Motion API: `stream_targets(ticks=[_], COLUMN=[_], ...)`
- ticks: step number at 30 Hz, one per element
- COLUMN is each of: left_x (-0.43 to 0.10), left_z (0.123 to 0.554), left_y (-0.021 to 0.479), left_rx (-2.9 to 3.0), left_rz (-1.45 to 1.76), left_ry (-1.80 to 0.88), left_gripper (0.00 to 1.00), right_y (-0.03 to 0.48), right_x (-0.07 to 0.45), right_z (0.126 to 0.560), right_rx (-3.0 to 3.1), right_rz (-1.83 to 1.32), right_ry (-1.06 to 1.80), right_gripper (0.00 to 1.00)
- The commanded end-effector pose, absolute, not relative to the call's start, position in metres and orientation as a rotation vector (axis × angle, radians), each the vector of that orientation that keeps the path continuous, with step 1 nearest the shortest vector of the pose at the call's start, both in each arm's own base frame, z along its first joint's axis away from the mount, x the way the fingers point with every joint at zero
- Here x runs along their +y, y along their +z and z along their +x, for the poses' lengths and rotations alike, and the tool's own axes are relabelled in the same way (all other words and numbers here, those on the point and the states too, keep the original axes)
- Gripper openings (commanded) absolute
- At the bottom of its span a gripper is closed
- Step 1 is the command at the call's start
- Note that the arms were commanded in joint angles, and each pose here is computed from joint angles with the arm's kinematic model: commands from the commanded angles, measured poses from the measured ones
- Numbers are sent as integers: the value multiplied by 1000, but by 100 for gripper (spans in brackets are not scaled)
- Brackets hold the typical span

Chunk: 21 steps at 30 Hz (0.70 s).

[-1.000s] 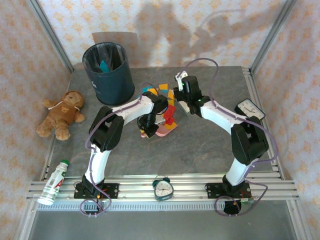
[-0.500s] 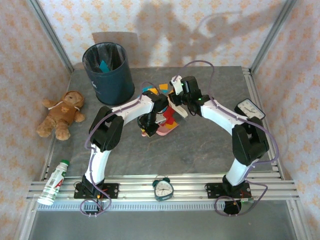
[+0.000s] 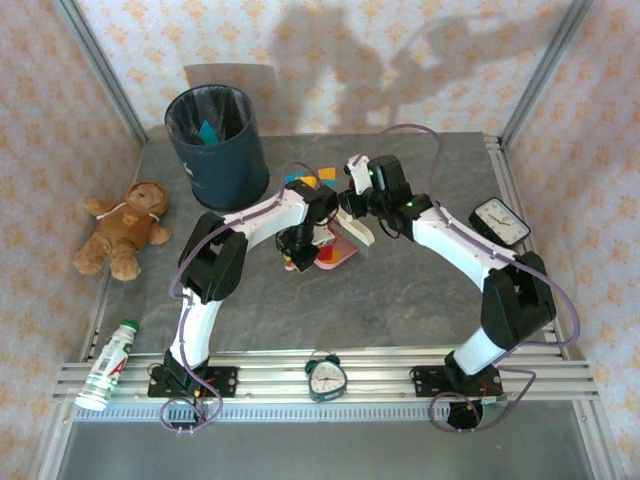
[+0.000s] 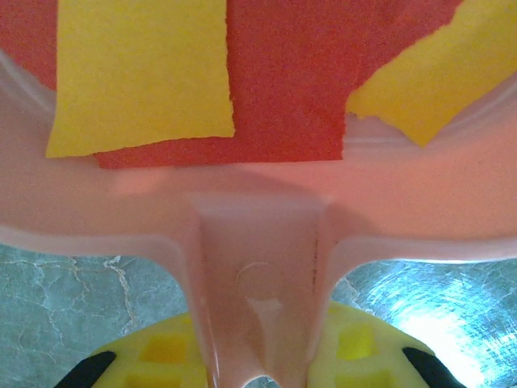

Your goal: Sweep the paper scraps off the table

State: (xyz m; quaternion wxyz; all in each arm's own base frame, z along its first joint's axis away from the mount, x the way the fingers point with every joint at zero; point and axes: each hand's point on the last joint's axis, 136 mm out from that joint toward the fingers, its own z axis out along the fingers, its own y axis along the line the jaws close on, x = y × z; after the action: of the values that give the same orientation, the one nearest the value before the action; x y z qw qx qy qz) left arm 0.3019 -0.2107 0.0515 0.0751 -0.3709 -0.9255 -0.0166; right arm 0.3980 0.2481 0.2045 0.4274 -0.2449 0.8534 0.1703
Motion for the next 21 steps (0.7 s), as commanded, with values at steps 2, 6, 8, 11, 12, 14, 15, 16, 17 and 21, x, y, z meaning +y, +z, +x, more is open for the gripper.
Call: stream_targets(ticks=[2,6,8,11,12,14,15,16,17,21], left_x=[-219,-220,-218,-220,-220,-217,-215,-214,-214,-210], left_z=[302,297,296,294,294,296,298,300,301,300], left_y=[56,55,55,56,56,54,54,54,53,56], left_rx=[-2761,-2731,-2731,-2732,-2732,-2745,-2758,-2770,-2779,-2791], left_rz=[-1190,-1215,-1205,-1206,-1204,-1181,-1163,-1146,-1131,-1109], left_ry=[-33,-33,-44,-26,-24,-58,-74,-77,-75,-80], left_gripper=[0,0,0,0,0,0,0,0,0,0], right_y=[243,245,245,241,241,239,238,236,233,224], right_x=[223,195,186,182,180,176,176,176,179,190], right_z=[407,416,420,429,432,440,445,449,453,467], right_rx=[2040,2035,2028,2023,2018,2009,2007,2009,2017,2048], right_rz=[-412,-277,-234,-215,-202,-177,-170,-173,-185,-234], right_ry=[328,179,119,71,55,15,-2,-11,-14,-14], right_gripper=[0,0,0,0,0,0,0,0,0,0])
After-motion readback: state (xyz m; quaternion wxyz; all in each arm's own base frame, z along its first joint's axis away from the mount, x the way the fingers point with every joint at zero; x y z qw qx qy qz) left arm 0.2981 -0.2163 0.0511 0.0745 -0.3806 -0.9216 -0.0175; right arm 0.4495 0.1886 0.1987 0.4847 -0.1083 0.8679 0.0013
